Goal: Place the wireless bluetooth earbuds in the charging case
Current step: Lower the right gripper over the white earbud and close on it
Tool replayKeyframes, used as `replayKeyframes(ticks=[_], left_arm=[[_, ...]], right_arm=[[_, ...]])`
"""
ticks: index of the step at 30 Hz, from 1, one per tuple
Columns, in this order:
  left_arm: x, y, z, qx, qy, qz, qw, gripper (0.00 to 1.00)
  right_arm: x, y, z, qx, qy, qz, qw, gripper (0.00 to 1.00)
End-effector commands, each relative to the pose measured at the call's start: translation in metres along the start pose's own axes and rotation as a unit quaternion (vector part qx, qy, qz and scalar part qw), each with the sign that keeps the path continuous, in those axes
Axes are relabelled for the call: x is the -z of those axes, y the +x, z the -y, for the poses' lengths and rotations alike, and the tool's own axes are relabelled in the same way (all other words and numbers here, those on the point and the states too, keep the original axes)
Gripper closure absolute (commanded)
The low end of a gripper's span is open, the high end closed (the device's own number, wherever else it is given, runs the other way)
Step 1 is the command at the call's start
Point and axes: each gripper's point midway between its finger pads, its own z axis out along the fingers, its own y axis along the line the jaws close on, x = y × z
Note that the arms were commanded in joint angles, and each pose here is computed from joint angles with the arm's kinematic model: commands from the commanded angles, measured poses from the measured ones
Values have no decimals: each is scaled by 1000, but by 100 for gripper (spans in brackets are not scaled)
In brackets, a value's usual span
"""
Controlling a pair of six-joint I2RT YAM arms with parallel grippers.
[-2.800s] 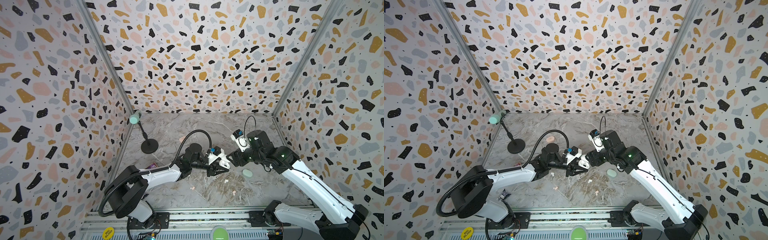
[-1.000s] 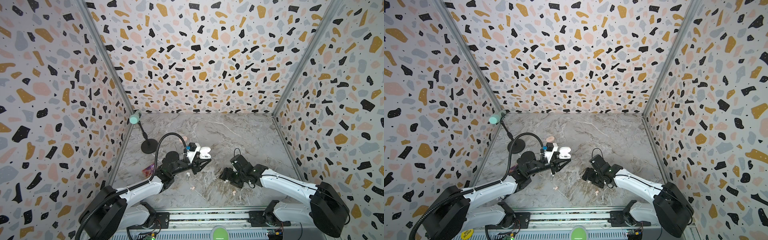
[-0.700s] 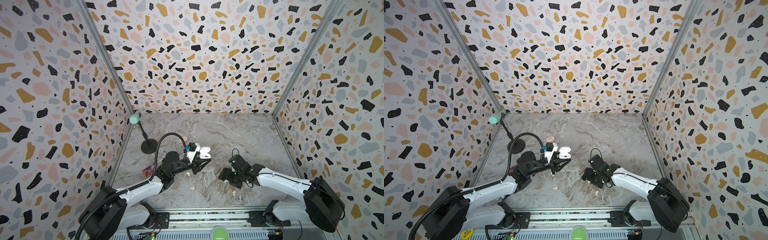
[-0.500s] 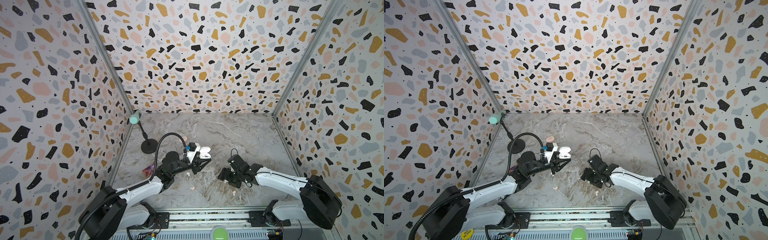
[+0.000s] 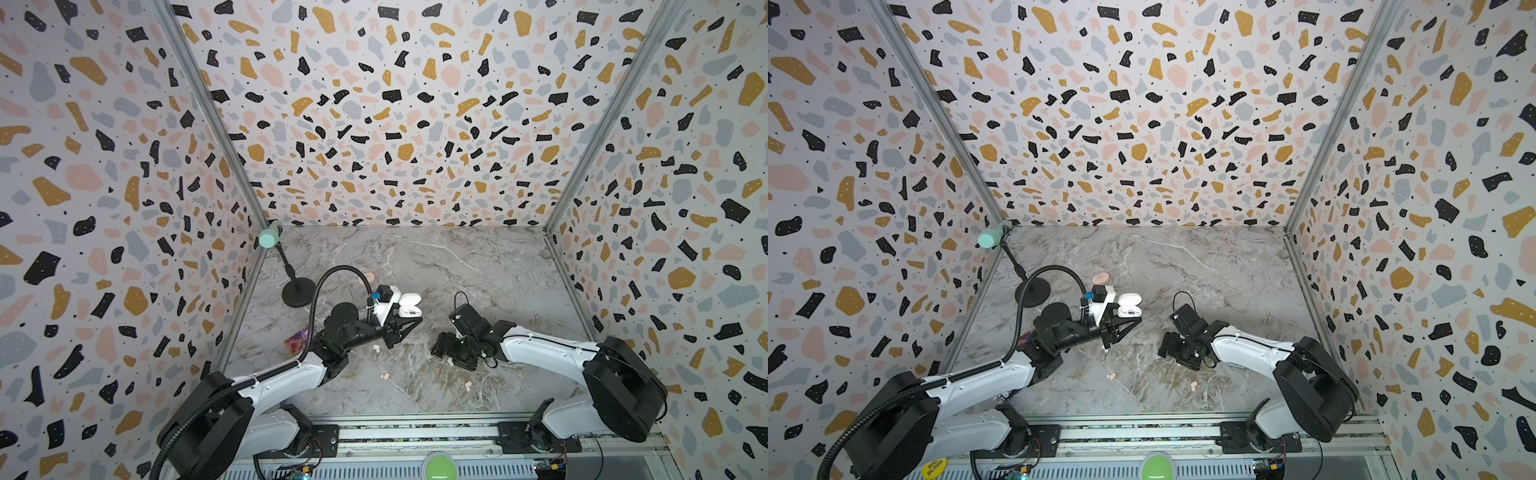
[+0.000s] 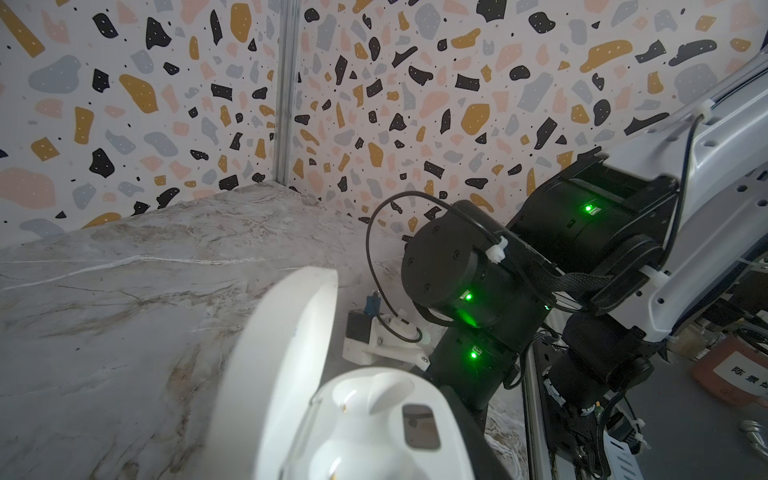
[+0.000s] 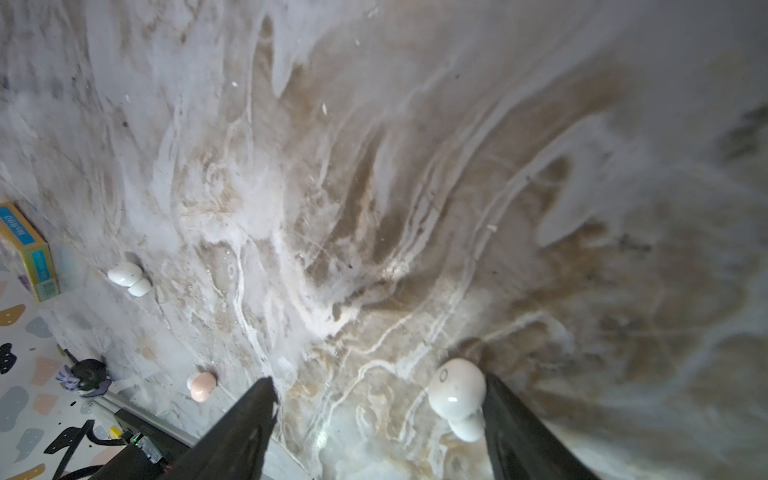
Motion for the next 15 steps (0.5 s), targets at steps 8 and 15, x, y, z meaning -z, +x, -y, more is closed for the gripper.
replayKeyframes(ticks=[8,15], left_arm=[[4,-16,4,-20,4,30,999,92],[4,-16,4,-20,4,30,999,92]], right_arm=[[17,-13,13,49,65,-12,997,29],[17,-9,13,52,74,-32,995,48]])
